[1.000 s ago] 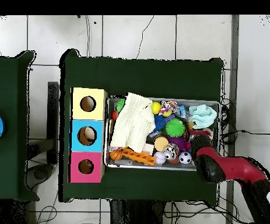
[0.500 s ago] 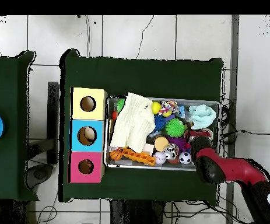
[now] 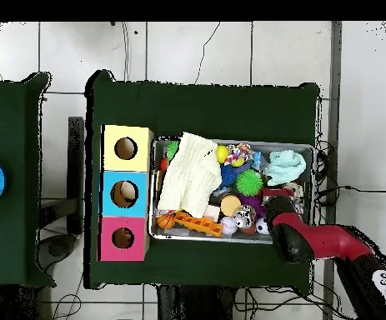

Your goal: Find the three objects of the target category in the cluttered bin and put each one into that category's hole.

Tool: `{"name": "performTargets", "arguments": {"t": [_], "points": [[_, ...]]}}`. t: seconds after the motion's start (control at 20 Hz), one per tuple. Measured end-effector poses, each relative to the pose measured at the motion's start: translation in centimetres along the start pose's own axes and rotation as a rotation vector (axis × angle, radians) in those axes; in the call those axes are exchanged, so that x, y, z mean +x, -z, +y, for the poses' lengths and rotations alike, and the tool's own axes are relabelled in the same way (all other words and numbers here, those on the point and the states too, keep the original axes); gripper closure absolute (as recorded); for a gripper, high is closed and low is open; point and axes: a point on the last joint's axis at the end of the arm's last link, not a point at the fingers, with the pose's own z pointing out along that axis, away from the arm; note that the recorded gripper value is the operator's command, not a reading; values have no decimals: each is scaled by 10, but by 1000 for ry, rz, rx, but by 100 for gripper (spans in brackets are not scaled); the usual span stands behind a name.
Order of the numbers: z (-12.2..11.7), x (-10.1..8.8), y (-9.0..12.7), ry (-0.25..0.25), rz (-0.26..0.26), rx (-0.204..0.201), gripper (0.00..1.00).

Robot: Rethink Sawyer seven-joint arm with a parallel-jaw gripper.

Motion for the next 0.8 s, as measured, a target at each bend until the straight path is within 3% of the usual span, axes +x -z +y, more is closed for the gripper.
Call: {"name": "performTargets", "arguments": {"t": [0.35, 0.8], "points": [[1, 0, 5, 28, 5, 9, 100], [4, -16, 41, 43, 31, 28, 100]]}}
